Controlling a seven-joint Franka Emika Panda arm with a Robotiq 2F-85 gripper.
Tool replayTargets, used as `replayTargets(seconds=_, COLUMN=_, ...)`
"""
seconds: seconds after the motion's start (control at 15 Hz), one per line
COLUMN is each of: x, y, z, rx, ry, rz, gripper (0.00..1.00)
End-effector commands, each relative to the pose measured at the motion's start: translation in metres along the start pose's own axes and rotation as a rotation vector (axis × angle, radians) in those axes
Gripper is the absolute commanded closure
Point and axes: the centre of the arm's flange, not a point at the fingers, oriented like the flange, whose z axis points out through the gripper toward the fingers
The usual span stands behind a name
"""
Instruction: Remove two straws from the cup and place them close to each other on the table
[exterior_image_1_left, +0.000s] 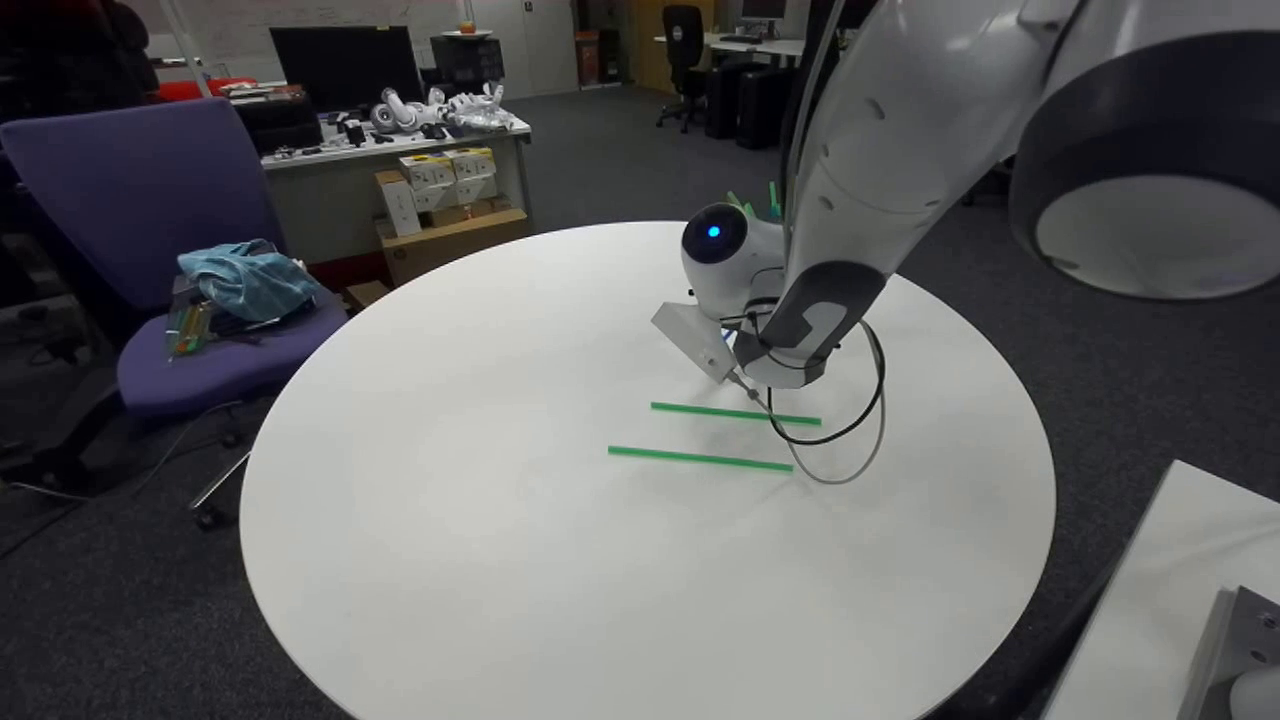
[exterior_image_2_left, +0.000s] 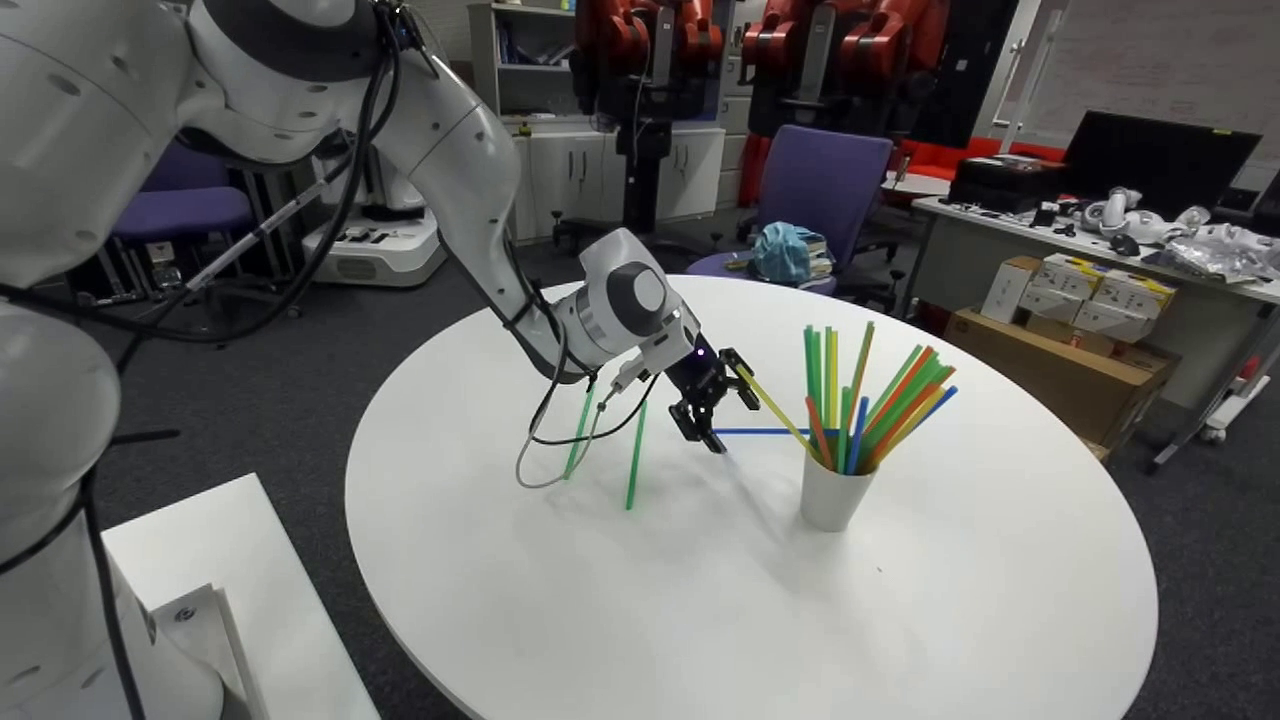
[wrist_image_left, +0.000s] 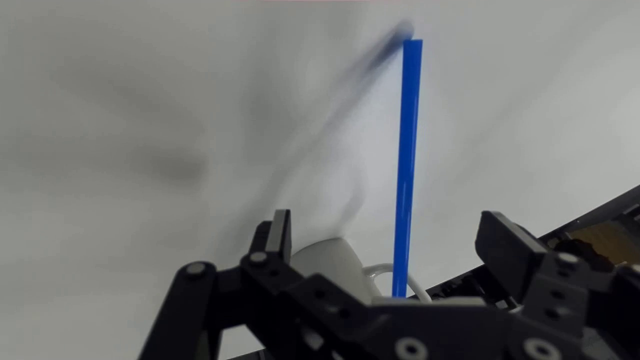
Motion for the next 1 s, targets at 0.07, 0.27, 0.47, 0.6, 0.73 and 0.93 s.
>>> replayTargets(seconds=0.07, x=0.015, y=-0.020, z=0.019, rx=-0.016, ry=0.008, rz=-0.010, gripper=0.15)
replayTargets(seconds=0.27, x=0.020, y=-0.021, z=0.024, rx=-0.015, ry=0.013, rz=-0.014, gripper=0.40)
replayTargets(seconds=0.47, x=0.025, y=-0.021, z=0.023, rx=-0.021, ry=0.000, rz=-0.010, gripper=0.63)
replayTargets(seconds=0.6, x=0.027, y=-0.020, z=0.019, rx=-0.029, ry=-0.024, rz=-0.026, gripper=0.79)
replayTargets(seconds=0.73, x=0.027, y=-0.019, z=0.012, rx=-0.037, ry=-0.061, rz=-0.047, gripper=0.95)
replayTargets(seconds=0.93, x=0.026, y=-0.018, z=0.003, rx=-0.037, ry=-0.116, rz=-0.079, gripper=1.00)
